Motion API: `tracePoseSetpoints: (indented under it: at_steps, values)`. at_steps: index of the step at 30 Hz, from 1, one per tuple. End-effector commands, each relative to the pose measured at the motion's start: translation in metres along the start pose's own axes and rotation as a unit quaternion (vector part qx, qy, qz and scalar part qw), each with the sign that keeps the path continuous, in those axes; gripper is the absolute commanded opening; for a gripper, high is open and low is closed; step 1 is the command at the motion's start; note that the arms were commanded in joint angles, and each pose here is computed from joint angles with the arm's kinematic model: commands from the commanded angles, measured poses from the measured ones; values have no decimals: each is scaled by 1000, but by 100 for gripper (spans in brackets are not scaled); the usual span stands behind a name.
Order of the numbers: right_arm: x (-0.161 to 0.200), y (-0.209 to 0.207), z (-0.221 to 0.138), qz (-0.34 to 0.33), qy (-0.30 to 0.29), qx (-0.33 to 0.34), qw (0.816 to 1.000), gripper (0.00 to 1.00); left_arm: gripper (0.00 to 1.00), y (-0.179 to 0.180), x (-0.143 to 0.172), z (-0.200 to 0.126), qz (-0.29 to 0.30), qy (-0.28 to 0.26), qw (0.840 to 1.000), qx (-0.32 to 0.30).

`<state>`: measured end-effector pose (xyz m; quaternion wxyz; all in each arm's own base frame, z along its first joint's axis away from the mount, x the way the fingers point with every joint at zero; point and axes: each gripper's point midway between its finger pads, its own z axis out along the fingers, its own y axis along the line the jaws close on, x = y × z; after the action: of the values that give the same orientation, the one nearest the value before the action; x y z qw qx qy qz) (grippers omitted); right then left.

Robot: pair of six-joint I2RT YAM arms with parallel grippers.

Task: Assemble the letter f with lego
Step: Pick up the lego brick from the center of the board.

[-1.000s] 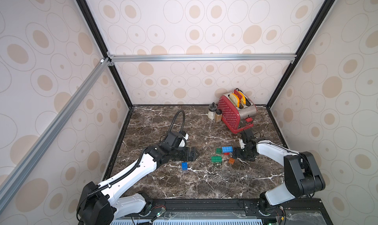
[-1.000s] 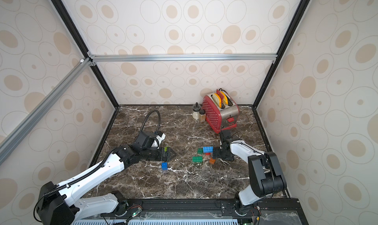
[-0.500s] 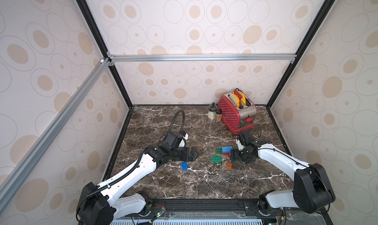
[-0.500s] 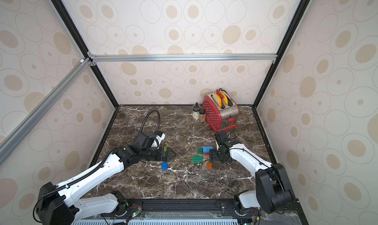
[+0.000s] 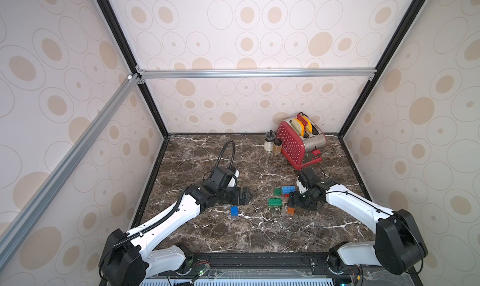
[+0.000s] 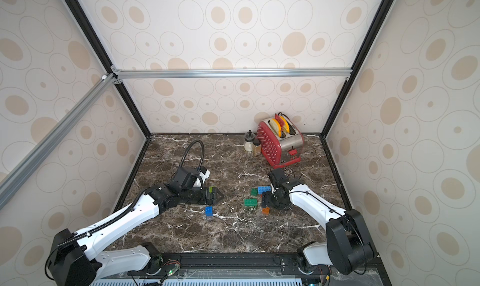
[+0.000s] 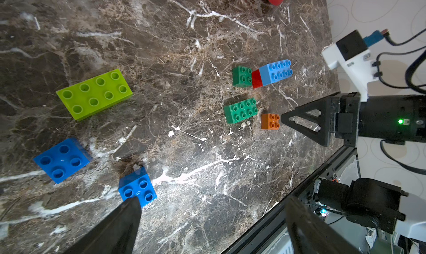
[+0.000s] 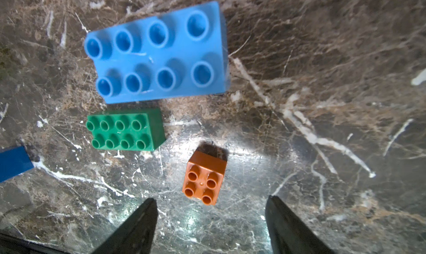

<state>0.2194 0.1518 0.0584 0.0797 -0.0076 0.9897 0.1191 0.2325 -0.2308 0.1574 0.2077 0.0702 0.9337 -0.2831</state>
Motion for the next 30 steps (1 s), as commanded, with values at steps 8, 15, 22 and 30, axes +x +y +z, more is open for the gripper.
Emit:
tracePoseSetpoints:
  at_steps: [8,15,22,30]
  values:
    - [13,0,23,39,12,34,999,77,99,13,2,-10,-20,-13,999,-27]
    - [12,-1,29,49,7,48,998,73,99,14,7,-10,-24,-5,999,-26]
    - [12,1,37,49,8,60,997,63,99,14,7,-11,-28,-6,999,-25]
    - [10,3,39,42,9,68,997,58,99,15,7,-10,-31,-6,999,-22]
